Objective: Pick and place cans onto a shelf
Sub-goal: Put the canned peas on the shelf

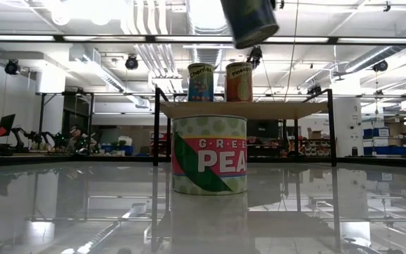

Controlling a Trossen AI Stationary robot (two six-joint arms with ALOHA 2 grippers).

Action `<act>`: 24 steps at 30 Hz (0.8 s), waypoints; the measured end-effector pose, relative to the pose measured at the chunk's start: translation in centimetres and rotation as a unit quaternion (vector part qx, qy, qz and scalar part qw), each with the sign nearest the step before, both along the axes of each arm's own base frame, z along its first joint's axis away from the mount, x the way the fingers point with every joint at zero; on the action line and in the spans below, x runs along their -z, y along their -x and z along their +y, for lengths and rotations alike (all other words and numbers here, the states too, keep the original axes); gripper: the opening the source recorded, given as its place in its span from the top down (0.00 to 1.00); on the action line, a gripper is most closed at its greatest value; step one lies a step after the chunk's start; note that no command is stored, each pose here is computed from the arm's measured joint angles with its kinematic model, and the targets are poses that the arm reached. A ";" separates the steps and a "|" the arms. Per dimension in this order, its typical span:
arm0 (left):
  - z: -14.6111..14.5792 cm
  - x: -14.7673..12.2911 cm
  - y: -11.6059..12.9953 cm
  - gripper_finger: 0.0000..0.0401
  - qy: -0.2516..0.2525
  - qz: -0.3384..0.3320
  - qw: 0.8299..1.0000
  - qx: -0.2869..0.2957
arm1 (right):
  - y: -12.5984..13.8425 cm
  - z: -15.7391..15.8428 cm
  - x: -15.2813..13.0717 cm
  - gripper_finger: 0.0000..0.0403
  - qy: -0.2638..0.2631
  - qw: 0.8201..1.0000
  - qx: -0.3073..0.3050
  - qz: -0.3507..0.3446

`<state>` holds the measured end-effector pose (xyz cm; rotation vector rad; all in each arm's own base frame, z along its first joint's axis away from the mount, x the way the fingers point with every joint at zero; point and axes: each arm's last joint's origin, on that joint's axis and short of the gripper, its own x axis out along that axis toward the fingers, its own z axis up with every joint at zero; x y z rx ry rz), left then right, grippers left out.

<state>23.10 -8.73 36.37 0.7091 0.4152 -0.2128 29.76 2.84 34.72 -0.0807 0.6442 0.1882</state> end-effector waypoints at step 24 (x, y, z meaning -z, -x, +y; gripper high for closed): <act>2.3 3.4 3.5 0.63 0.025 -0.178 0.983 -0.037 | 12.1 -12.4 4.0 0.24 0.031 0.953 0.276 -0.125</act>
